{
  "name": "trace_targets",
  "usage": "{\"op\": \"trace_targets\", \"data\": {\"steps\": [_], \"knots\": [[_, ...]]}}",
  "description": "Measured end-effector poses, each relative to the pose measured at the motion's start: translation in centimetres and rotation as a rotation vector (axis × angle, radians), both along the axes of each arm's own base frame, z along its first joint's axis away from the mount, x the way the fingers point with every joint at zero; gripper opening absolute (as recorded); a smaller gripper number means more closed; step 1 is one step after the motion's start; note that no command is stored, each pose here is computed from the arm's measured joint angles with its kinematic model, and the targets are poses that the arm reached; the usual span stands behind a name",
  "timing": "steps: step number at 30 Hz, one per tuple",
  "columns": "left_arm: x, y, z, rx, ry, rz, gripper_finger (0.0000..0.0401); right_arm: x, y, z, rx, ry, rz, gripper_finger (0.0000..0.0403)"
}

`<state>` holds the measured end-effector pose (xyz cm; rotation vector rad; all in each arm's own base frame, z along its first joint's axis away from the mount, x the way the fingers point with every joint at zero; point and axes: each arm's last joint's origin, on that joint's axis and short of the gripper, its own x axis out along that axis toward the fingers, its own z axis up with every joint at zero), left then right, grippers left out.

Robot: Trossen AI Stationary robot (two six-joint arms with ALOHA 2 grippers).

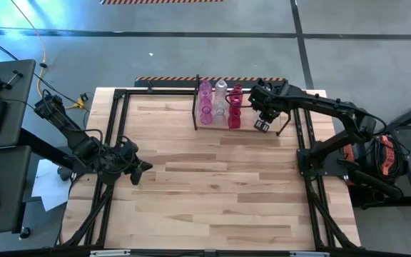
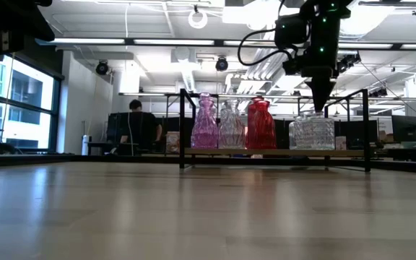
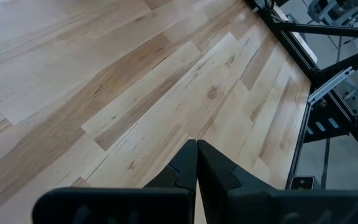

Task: Sort vases onto shelf
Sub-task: Align the transparent vase with the other transparent vase on the shelf, then return to Home Position

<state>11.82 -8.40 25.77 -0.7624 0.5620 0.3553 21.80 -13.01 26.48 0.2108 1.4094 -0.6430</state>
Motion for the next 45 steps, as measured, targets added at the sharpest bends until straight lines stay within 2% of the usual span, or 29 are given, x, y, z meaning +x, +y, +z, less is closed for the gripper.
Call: {"op": "trace_targets", "data": {"steps": [8,18,23,28,34,39,45], "knots": [[0.0,0.0,0.0,0.002,0.001,-0.001,0.0,0.3,-0.2,1.8,-0.031,-0.031,0.006,0.0048],[0.0,0.0,0.0,0.003,0.0,-0.001,0.0,0.2,0.1,2.7,-0.051,-0.074,-0.002,0.0048],[0.0,0.0,0.0,0.004,-0.001,0.001,0.0,-0.5,1.8,5.3,-0.13,-0.237,0.012,0.0048],[0.0,0.0,0.0,0.009,-0.005,0.006,0.0,-2.9,4.6,9.2,-0.219,-0.503,-0.006,0.0048],[0.0,0.1,0.1,0.026,-0.021,0.028,0.0,-7.4,8.2,12.7,-0.177,-0.804,-0.062,0.0048],[0.3,0.5,0.1,0.036,-0.03,0.072,0.0,-9.9,10.3,13.3,-0.128,-0.881,-0.075,0.0048],[0.9,1.4,0.1,0.031,-0.007,0.098,0.0,-10.6,11.7,13.6,-0.129,-0.922,-0.005,0.0048]]}}
